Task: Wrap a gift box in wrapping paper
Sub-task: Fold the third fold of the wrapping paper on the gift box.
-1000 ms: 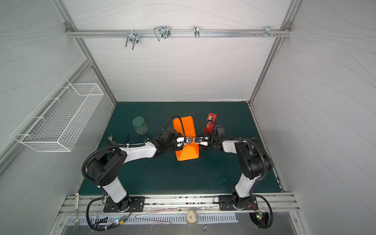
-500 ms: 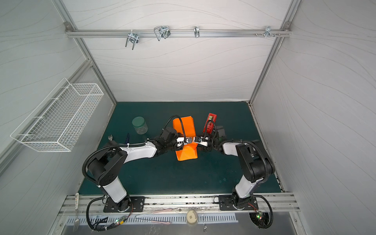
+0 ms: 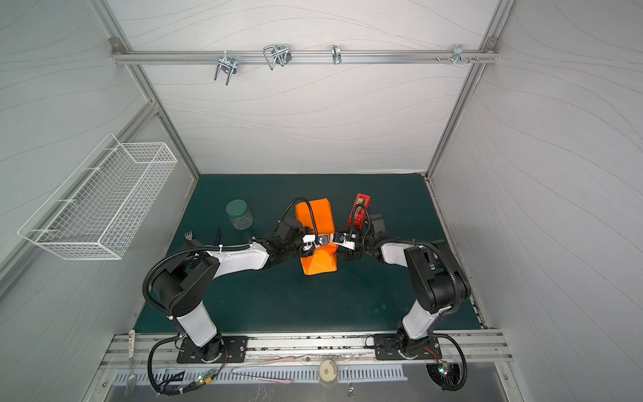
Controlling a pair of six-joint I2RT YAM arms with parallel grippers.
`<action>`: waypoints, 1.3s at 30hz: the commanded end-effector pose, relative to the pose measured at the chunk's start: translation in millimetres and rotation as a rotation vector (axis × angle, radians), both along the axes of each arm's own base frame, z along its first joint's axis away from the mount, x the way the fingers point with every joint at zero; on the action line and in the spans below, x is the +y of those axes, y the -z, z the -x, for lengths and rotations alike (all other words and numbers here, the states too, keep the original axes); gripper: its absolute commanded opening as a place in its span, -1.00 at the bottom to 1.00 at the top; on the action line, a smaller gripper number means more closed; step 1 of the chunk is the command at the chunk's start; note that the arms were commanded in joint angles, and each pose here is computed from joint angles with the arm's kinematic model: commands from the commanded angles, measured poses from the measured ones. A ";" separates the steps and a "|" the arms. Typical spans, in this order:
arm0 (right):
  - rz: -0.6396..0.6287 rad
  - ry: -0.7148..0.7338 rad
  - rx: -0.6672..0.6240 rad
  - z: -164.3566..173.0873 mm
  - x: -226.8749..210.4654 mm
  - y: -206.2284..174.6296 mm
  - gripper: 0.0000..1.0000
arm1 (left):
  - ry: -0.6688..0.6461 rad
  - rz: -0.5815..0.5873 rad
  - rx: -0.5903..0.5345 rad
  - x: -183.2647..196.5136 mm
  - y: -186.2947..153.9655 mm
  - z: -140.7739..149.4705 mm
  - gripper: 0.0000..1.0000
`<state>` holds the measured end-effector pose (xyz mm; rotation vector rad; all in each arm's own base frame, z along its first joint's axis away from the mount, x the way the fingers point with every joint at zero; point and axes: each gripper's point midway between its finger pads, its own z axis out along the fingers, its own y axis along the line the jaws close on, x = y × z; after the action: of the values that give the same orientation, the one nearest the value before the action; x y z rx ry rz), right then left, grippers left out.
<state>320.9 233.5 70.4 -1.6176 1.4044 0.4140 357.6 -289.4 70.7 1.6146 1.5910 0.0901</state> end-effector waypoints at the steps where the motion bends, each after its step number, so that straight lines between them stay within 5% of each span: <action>1: -0.035 -0.011 0.005 -1.3 7.4 -8.1 0.67 | -0.001 -0.108 0.119 19.6 46.2 17.5 0.27; 22: -0.027 -0.011 0.034 -0.6 9.6 -7.5 0.67 | -0.001 -0.109 0.122 18.6 48.2 16.3 0.27; 27: -0.040 0.010 0.128 6.3 -17.0 -18.0 0.88 | -0.001 -0.107 0.121 18.0 49.3 15.8 0.28; 39: -0.047 0.067 0.190 9.4 -1.4 -12.1 0.84 | -0.001 -0.110 0.119 17.6 48.8 14.4 0.27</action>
<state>310.9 226.1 84.0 -1.5371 1.5372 0.5431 362.3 -289.0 69.6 1.6080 1.5811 0.1030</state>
